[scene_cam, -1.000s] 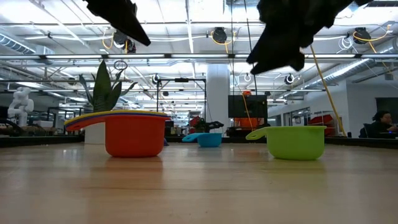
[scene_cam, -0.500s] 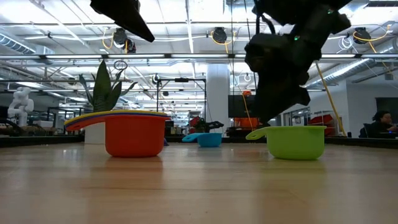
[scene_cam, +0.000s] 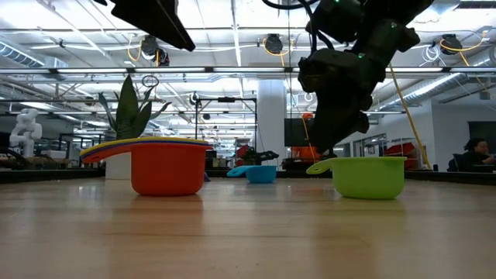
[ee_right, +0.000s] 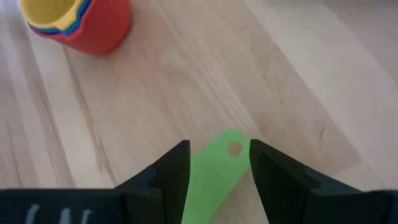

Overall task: Nest measuring cups in basket
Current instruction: Stack the green measuring cup on top of the yellow measuring cup

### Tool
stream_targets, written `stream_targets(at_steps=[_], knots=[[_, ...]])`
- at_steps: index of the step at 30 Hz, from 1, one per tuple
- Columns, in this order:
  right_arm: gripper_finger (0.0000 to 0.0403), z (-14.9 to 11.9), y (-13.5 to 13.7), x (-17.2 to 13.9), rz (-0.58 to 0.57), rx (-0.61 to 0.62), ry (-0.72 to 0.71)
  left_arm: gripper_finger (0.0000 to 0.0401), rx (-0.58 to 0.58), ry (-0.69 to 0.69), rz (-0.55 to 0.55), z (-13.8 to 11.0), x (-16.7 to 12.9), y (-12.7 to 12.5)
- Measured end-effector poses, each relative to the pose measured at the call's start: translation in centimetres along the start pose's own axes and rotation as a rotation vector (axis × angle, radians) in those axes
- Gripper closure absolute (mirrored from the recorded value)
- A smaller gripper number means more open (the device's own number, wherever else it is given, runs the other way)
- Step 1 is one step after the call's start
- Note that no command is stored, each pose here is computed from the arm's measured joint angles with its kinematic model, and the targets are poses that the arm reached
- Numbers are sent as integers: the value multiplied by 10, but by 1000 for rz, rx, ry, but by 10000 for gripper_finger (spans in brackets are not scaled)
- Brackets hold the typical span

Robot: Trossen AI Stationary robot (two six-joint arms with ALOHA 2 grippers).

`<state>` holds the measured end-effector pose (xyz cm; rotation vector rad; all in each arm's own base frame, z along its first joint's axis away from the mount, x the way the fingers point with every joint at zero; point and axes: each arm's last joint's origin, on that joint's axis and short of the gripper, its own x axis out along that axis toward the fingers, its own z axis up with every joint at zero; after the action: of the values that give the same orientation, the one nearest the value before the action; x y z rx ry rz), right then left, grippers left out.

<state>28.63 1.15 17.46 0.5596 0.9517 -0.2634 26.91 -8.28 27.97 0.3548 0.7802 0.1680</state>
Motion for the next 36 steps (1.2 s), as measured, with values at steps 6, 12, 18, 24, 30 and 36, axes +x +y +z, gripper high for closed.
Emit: stream_targets(at_steps=[6, 12, 18, 24, 30, 36], knots=[[243, -1, 0, 0, -6, 21, 9, 73, -4, 3, 6, 0, 1, 2], [243, -4, 4, 0, 0, 16, 13, 73, -8, 3, 6, 0, 1, 2], [243, -4, 4, 0, 2, -4, 11, 73, -12, -5, 6, 1, 1, 2], [235, -6, 3, 12, -12, -1, 32, 73, -33, -62, 6, 7, 1, 2], [193, -6, 4, 32, 80, 4, 72, 73, -16, -78, 6, 9, 1, 2], [165, -5, 8, 41, 186, -15, 90, 73, 8, -80, 6, 9, 1, 2]])
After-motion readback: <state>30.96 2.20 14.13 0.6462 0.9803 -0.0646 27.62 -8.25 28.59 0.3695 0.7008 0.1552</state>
